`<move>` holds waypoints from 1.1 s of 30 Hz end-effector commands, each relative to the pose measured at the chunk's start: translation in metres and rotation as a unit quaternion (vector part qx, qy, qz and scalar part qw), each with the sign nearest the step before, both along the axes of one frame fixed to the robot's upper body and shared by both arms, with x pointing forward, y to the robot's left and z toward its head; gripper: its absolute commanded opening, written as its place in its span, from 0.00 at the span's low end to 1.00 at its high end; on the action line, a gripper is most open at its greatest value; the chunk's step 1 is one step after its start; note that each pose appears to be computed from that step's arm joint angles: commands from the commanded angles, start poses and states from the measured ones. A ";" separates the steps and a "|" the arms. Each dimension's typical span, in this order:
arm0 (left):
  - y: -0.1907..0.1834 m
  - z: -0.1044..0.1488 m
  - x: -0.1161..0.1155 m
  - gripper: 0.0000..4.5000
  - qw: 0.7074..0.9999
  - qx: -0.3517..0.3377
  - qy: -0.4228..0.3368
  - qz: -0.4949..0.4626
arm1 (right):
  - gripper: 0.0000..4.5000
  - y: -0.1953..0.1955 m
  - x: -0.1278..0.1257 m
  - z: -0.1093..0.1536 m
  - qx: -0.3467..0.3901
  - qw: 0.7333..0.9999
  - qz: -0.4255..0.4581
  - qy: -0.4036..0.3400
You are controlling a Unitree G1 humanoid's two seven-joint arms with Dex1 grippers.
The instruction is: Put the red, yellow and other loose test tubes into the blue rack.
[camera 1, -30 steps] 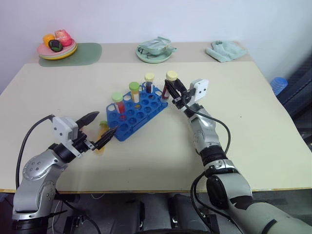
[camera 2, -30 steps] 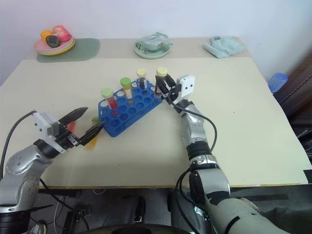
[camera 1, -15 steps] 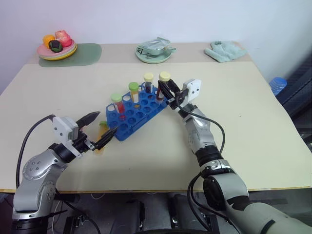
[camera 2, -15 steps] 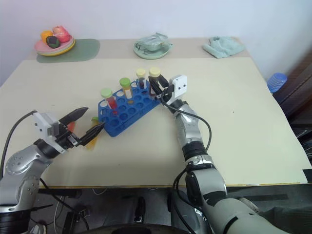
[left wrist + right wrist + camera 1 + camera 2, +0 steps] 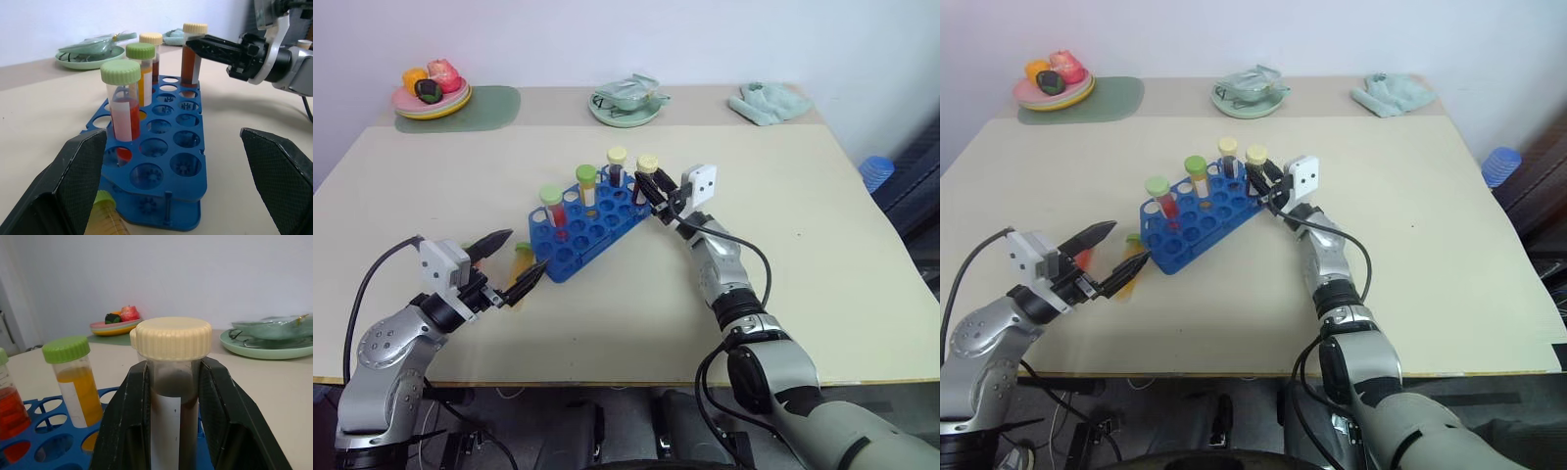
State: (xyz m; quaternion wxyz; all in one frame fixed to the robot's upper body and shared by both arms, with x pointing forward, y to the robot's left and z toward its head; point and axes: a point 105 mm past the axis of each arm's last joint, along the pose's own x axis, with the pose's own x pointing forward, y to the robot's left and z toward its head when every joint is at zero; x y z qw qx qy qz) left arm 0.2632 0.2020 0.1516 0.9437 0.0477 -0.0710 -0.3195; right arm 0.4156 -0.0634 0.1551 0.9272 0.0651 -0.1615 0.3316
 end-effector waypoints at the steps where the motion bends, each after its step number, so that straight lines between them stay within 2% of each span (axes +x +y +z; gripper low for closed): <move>1: -0.003 0.012 -0.001 1.00 1.000 0.002 -0.027 -0.008 | 0.17 -0.004 -0.001 0.006 0.003 1.000 -0.006 -0.015; 4: -0.004 0.012 0.000 1.00 1.000 0.002 -0.026 -0.010 | 0.17 0.003 -0.005 0.004 -0.001 1.000 0.004 -0.020; 6: -0.004 0.012 0.000 1.00 1.000 0.002 -0.026 -0.012 | 0.40 0.006 -0.007 0.004 -0.003 1.000 0.010 -0.025; 8: -0.004 0.012 0.000 1.00 1.000 0.002 -0.026 -0.013 | 0.59 0.008 -0.009 0.006 -0.008 0.999 0.007 -0.036; 11: -0.005 0.012 0.001 1.00 1.000 0.001 -0.025 -0.016 | 0.92 0.006 -0.010 0.011 -0.023 0.998 -0.024 -0.061; 16: -0.008 0.010 0.001 1.00 0.999 0.001 -0.018 -0.029 | 0.92 -0.009 -0.017 0.027 -0.073 0.989 -0.054 -0.115; 19: -0.006 0.008 0.001 1.00 0.999 0.005 -0.011 -0.030 | 0.92 -0.025 -0.027 0.034 -0.096 0.986 -0.063 -0.117; 23: -0.002 0.000 0.001 1.00 1.000 0.007 0.020 -0.018 | 0.92 -0.049 -0.065 0.034 -0.156 0.984 -0.037 -0.076; 26: 0.004 -0.008 0.005 1.00 0.997 -0.003 0.068 0.040 | 0.92 -0.066 -0.103 0.030 -0.216 0.975 0.016 -0.041; 30: 0.011 -0.012 0.010 1.00 0.984 0.049 0.113 0.126 | 0.92 -0.077 -0.155 0.019 -0.306 0.943 0.132 -0.002; 33: 0.005 -0.004 0.018 1.00 0.980 0.015 0.136 0.143 | 0.92 -0.081 -0.178 0.018 -0.340 0.921 0.190 0.002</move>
